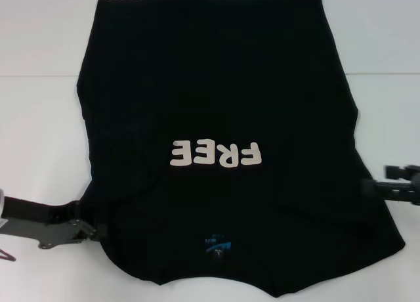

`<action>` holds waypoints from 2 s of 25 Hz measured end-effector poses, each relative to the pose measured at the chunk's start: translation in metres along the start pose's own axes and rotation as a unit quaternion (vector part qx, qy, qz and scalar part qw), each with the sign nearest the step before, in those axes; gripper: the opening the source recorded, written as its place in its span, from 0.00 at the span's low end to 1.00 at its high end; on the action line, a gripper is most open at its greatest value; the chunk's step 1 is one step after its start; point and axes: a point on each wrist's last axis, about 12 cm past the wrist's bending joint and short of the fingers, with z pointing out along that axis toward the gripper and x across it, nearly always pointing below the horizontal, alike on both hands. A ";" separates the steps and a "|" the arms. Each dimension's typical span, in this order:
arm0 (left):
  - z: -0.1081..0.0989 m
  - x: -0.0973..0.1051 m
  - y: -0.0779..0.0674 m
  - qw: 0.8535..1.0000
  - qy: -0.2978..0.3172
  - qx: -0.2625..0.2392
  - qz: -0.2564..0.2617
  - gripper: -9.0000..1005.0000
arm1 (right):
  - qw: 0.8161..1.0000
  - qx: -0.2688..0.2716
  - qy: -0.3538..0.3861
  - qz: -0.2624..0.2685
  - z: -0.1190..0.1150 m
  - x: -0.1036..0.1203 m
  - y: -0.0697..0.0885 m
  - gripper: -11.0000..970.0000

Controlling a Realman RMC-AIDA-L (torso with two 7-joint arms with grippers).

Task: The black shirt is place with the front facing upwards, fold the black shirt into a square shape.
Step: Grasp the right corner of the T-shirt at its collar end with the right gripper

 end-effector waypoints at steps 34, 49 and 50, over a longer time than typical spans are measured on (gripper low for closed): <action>-0.010 0.008 0.009 0.996 -0.039 0.051 0.059 0.03 | 0.937 0.091 0.280 0.188 0.007 -0.041 -0.006 0.94; -0.007 0.007 0.007 0.996 -0.040 0.053 0.059 0.03 | 0.939 0.088 0.283 0.173 0.019 -0.040 -0.003 0.94; -0.007 0.007 0.007 0.996 -0.040 0.053 0.059 0.03 | 0.939 0.088 0.283 0.173 0.019 -0.040 -0.003 0.94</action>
